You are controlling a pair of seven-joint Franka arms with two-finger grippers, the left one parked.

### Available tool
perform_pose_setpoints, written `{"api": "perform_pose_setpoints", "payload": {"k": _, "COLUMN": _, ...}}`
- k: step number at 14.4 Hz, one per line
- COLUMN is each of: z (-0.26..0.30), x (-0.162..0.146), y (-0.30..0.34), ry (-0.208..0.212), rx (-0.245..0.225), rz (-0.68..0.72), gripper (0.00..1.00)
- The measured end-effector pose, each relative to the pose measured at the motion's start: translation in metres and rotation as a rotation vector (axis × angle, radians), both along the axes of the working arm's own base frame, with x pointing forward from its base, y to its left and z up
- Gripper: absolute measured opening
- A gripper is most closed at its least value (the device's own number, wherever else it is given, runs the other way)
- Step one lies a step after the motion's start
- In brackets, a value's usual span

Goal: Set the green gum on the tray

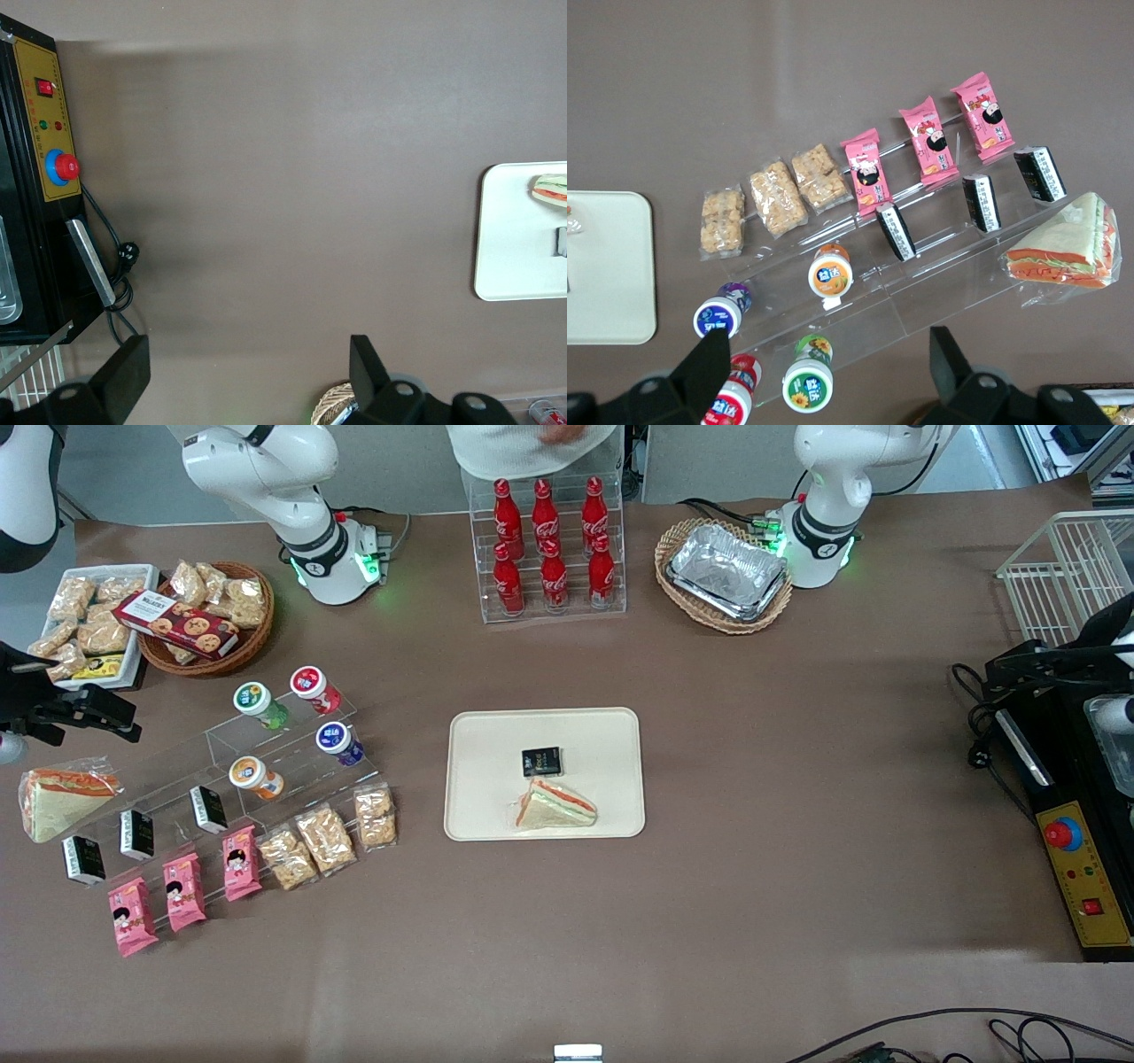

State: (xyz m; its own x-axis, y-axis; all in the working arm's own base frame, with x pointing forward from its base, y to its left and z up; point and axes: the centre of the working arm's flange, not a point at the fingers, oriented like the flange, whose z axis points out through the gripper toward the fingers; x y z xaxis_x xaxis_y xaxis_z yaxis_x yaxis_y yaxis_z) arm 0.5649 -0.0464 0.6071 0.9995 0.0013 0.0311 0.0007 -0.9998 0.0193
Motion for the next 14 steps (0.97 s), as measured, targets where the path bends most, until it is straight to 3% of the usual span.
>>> {"api": "perform_pose_setpoints", "payload": {"k": 4, "z": 0.000, "x": 0.000, "y": -0.001, "ry": -0.001, "rx": 0.000, "rz": 0.005, "gripper": 1.00}}
{"api": "perform_pose_setpoints", "payload": {"k": 10, "z": 0.005, "x": -0.005, "y": -0.008, "ry": 0.001, "rx": -0.005, "rz": 0.204, "gripper": 1.00}}
{"api": "perform_pose_setpoints", "payload": {"k": 14, "z": -0.012, "x": -0.038, "y": -0.014, "ry": 0.017, "rx": 0.024, "rz": 0.219, "gripper": 1.00}}
